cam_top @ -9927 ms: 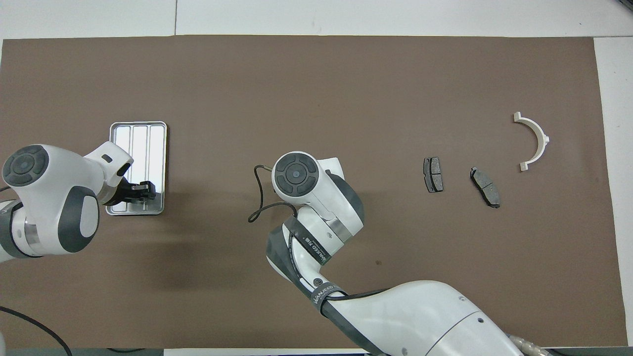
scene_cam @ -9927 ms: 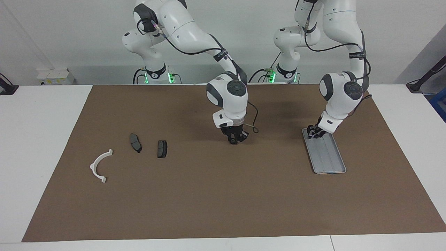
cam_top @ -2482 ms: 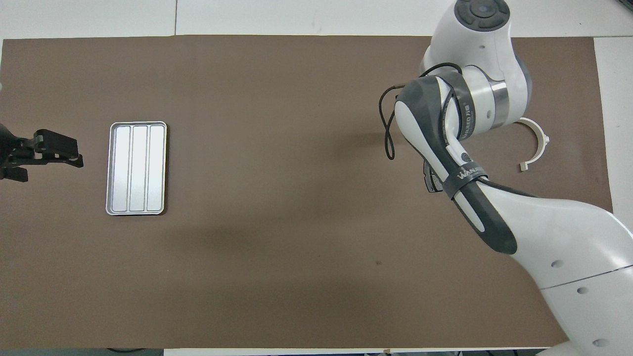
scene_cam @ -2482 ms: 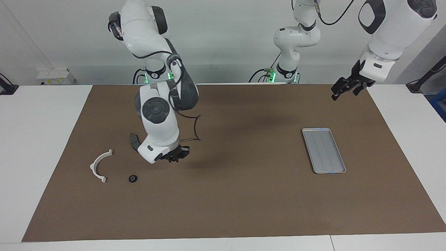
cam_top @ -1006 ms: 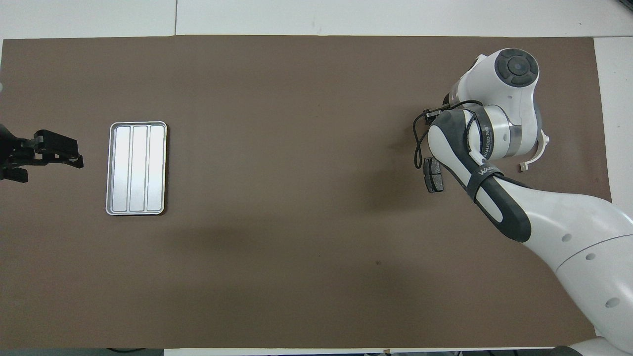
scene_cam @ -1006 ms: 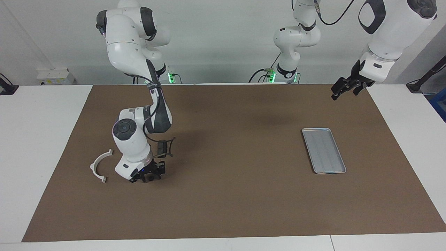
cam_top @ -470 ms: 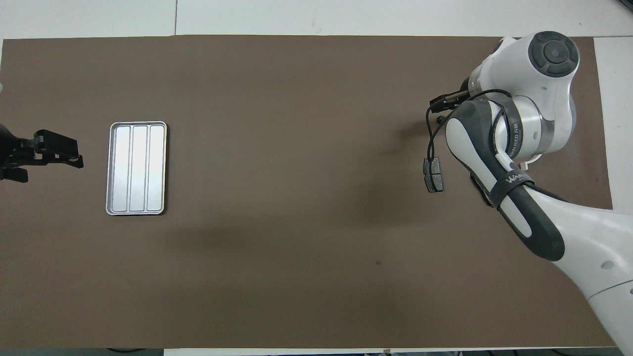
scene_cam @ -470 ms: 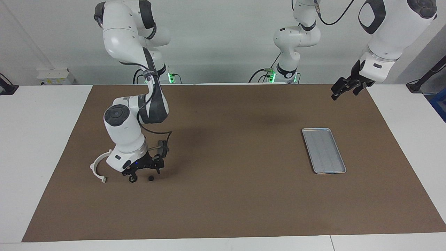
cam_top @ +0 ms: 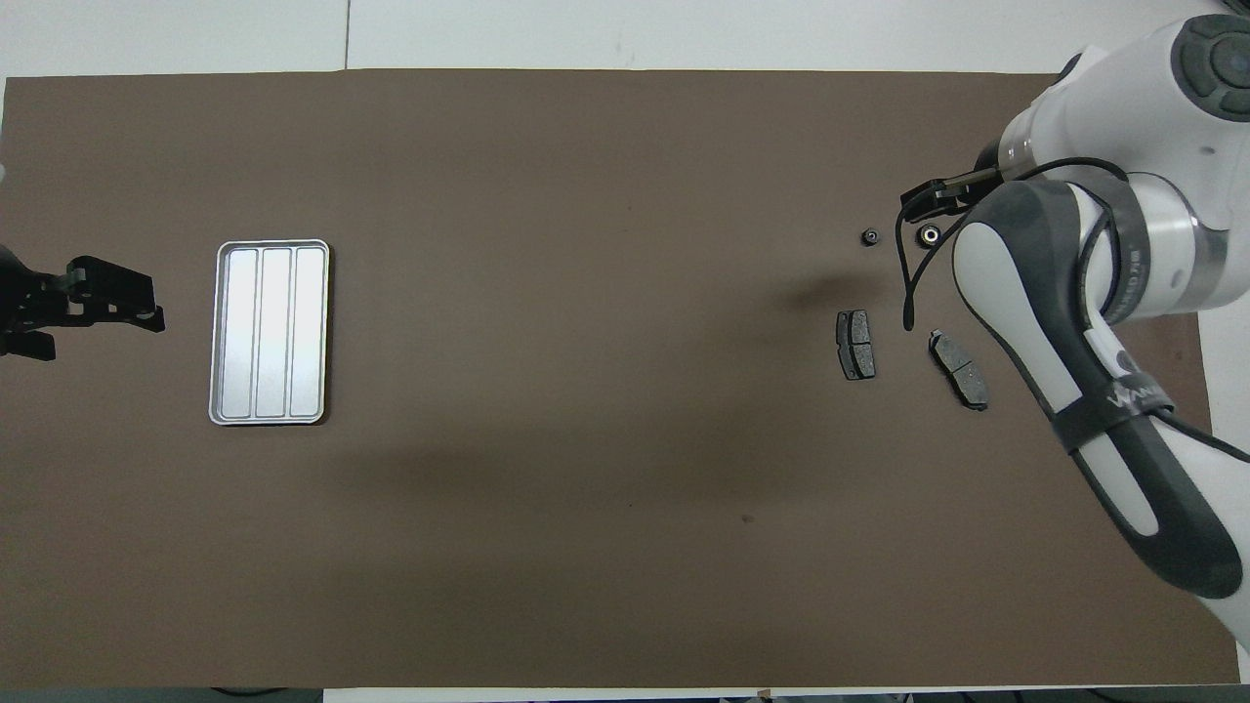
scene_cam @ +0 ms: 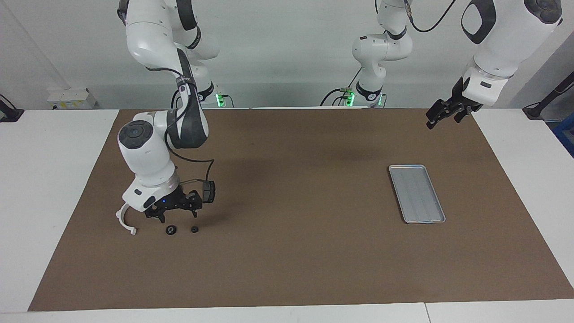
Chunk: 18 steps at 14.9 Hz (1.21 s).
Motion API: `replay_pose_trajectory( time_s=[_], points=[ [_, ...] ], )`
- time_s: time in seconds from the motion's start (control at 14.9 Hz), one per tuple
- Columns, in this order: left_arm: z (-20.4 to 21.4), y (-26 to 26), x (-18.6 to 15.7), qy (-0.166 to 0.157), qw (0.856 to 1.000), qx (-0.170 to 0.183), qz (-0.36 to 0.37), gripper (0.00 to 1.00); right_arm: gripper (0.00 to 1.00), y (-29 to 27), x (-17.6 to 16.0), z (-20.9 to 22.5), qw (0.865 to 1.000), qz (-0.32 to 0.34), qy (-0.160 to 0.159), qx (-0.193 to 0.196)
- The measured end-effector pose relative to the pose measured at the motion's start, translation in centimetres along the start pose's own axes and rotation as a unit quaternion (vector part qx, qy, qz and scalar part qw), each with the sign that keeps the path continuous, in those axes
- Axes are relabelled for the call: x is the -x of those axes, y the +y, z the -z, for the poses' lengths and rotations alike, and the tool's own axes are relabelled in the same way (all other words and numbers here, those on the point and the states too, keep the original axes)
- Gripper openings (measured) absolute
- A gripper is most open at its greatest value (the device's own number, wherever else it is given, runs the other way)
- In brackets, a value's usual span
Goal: Place bearing gear from tray to pile
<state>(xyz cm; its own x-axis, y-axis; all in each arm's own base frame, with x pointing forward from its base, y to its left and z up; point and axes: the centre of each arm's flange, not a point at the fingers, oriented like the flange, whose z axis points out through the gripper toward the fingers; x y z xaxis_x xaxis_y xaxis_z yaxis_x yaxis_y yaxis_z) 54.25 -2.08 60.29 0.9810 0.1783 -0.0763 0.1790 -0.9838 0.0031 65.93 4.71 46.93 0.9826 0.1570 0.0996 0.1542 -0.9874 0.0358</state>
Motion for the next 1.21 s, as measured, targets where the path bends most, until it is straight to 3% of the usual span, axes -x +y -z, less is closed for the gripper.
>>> replay_pose_trajectory(
  time_s=[0.4,0.6,1.21],
  points=[
    [0.0,0.0,0.0,0.0,1.0,0.0,0.0,1.0,1.0,-0.2,7.5,13.9,1.0,-0.004,-0.03,0.001],
    [0.0,0.0,0.0,0.0,1.0,0.0,0.0,1.0,1.0,0.5,11.7,18.0,0.999,-0.015,-0.044,0.0],
    [0.0,0.0,0.0,0.0,1.0,0.0,0.0,1.0,1.0,3.4,12.9,17.1,0.997,-0.045,-0.06,-0.013]
  ],
)
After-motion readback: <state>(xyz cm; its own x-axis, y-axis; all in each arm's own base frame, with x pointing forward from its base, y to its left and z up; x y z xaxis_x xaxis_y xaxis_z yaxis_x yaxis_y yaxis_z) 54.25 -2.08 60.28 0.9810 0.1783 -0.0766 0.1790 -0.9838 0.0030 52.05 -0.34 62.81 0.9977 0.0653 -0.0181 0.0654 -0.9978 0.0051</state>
